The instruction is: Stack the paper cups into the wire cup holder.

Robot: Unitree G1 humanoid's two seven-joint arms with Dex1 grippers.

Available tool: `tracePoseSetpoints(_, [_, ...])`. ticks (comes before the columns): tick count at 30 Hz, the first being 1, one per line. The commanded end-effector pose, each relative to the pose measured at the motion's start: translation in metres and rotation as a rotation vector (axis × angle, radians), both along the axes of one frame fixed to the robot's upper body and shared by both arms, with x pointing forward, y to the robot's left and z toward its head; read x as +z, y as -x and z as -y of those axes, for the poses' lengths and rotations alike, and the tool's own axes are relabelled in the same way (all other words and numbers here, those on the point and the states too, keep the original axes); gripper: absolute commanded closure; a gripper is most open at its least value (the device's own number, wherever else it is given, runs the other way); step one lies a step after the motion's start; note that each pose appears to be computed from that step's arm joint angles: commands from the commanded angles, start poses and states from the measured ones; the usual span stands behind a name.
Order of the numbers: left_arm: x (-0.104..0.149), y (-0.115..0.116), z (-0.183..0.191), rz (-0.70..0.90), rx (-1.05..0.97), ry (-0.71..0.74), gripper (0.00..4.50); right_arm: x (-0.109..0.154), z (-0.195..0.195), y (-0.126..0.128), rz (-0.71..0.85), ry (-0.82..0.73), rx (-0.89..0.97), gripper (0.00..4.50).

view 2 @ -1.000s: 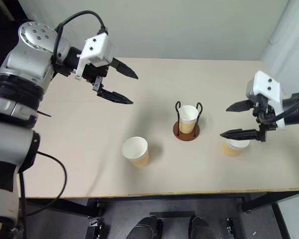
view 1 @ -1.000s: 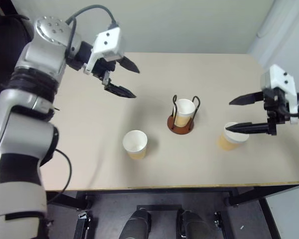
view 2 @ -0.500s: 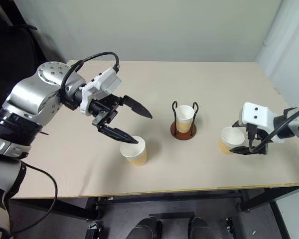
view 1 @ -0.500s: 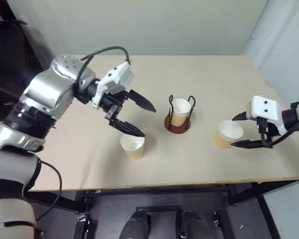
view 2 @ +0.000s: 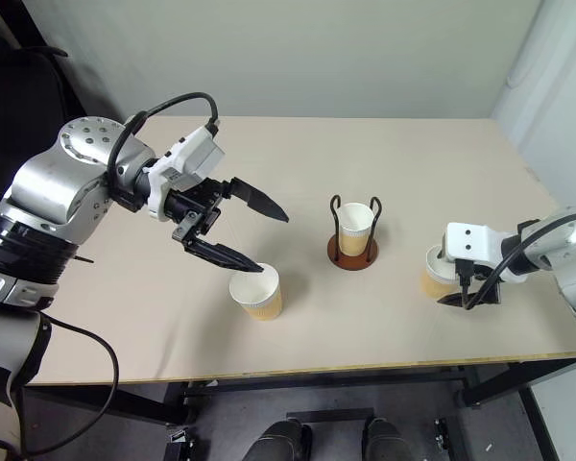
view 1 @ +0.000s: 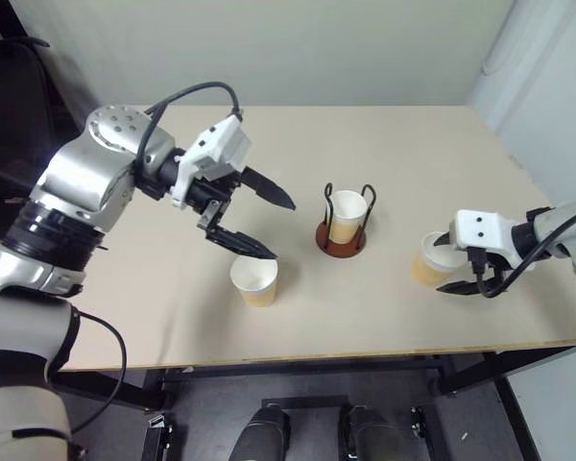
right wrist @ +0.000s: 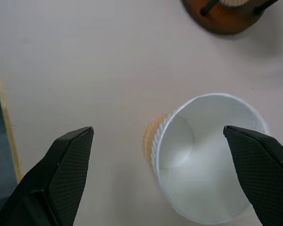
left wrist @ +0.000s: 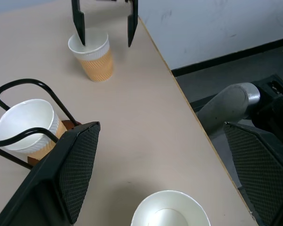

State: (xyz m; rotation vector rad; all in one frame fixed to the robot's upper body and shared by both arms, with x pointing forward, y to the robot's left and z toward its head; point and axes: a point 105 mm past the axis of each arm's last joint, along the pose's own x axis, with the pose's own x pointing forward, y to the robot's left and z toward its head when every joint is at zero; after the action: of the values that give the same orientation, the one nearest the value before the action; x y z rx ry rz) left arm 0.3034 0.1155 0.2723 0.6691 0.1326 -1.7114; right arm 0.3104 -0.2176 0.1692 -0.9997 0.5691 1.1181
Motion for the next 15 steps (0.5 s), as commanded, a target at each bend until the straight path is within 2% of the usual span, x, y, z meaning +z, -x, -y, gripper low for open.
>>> tracePoseSetpoints(1, [0.011, 0.006, -0.004, 0.049, -0.025, 0.009, 0.03, 0.006, 0.005, -0.004, 0.033, 0.033, 0.013, 0.00])
tracePoseSetpoints(6, [0.013, 0.003, -0.008, 0.074, -0.003, 0.028, 0.03, -0.001, 0.010, -0.006, 0.027, 0.061, 0.017, 0.00])
tracePoseSetpoints(9, [0.012, 0.001, -0.012, 0.090, 0.015, 0.025, 0.00, 0.001, 0.008, -0.008, 0.029, 0.055, 0.023, 0.56])
tracePoseSetpoints(15, [0.011, -0.013, -0.026, 0.162, 0.079, -0.012, 0.00, 0.013, 0.003, -0.008, 0.028, 0.040, 0.035, 2.71])
